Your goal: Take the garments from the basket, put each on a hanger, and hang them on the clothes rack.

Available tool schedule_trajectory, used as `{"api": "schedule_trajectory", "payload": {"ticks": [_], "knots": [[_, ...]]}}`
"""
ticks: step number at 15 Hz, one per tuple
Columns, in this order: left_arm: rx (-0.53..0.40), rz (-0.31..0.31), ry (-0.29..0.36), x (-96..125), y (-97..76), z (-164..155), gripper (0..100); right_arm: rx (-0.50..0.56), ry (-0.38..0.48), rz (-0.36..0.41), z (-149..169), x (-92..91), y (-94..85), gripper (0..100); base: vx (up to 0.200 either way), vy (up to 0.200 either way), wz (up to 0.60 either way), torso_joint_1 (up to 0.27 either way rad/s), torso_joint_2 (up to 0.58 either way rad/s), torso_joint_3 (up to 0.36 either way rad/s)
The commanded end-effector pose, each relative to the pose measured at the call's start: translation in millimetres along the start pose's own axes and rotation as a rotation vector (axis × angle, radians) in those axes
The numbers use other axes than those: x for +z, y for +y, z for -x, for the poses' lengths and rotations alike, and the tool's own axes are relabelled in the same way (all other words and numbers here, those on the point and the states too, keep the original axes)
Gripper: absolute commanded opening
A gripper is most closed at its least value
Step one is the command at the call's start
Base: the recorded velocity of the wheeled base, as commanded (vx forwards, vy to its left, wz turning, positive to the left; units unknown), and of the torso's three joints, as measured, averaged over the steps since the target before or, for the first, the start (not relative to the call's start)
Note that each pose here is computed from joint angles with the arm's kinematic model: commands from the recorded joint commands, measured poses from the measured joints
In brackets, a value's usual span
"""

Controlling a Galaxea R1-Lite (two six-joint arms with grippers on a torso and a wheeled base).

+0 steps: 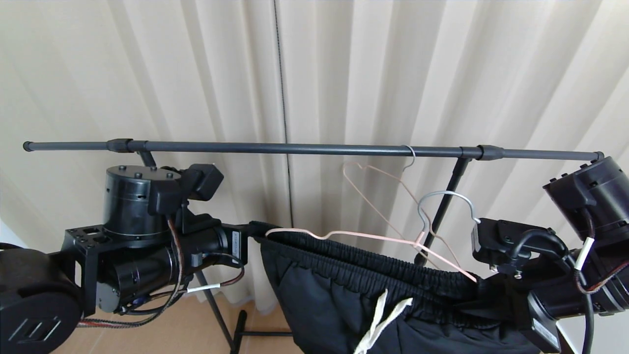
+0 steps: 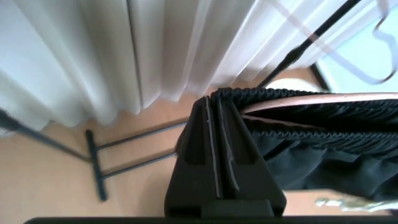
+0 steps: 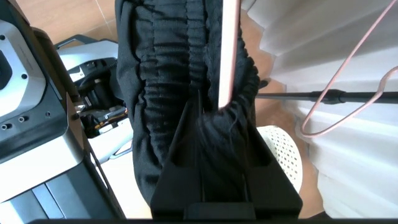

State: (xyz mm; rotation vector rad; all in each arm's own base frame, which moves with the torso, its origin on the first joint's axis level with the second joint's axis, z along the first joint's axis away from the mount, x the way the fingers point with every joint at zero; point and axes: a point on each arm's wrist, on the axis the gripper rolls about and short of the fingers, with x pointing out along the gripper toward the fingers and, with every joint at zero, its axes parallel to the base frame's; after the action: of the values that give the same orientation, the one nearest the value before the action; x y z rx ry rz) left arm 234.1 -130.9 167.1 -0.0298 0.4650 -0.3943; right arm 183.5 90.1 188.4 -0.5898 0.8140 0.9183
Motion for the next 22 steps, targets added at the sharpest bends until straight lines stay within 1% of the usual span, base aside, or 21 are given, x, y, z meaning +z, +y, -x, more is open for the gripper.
{"api": "schedule_trajectory", "payload": {"ticks": [1,4,5,6,7,9,10,11,12,14,15,16,20,22], "knots": [[0.018,-0.018,-0.009,15,3.1,3,0,0.011,0.010,-0.001,-3,-1.0,0.4,0,0.000,0.000,0.00,0.000,0.00,0.000],[0.037,-0.017,0.030,20,6.5,4,0,0.017,0.020,-0.002,-4,-3.3,2.1,0,0.000,0.000,0.00,0.000,0.00,0.000],[0.040,-0.029,0.043,22,6.3,6,0,0.023,0.027,-0.003,-6,-4.7,2.9,0,0.000,0.000,0.00,0.000,0.00,0.000],[0.042,-0.052,0.049,24,6.2,8,0,0.028,0.029,0.001,-7,-4.4,4.0,0,0.000,0.000,0.00,0.000,0.00,0.000],[0.040,-0.091,0.061,27,5.2,16,0,0.032,0.032,0.006,-8,-3.7,4.5,0,0.000,0.000,0.00,0.000,0.00,0.000],[0.035,-0.118,0.080,34,2.9,22,0,0.021,0.044,0.006,-12,-1.6,2.1,0,0.000,0.000,0.00,0.000,0.00,0.000],[0.012,-0.138,0.106,41,-5.5,29,0,0.011,0.036,0.008,-16,1.1,-1.5,0,0.000,0.000,0.00,0.000,0.00,0.000],[0.005,-0.144,0.120,43,-8.1,32,0,0.007,0.030,0.009,-18,2.1,-2.9,0,0.000,0.000,0.00,0.000,0.00,0.000],[-0.013,-0.159,0.150,48,-15.4,37,0,-0.003,0.023,0.012,-21,4.3,-5.2,0,0.000,0.000,0.00,0.000,0.00,0.000],[-0.018,-0.188,0.186,54,-26.5,42,0,-0.013,0.013,0.015,-24,7.1,-7.8,0,0.000,0.000,0.00,0.000,0.00,0.000],[-0.018,-0.191,0.190,54,-27.7,42,0,-0.015,0.014,0.015,-25,7.6,-8.5,0,0.000,0.000,0.00,0.000,0.00,0.000],[-0.038,-0.211,0.204,61,-37.0,47,0,-0.028,0.019,0.017,-30,9.1,-11.1,0,0.000,0.000,0.00,0.000,0.00,0.000],[-0.067,-0.229,0.220,71,-48.1,53,0,-0.020,0.040,0.016,-39,10.1,-13.1,0,0.000,0.000,0.00,0.000,0.00,0.000],[-0.084,-0.242,0.229,72,-54.6,52,0,-0.029,0.020,0.021,-42,12.4,-15.3,0,0.000,0.000,0.00,0.000,0.00,0.000]]}}
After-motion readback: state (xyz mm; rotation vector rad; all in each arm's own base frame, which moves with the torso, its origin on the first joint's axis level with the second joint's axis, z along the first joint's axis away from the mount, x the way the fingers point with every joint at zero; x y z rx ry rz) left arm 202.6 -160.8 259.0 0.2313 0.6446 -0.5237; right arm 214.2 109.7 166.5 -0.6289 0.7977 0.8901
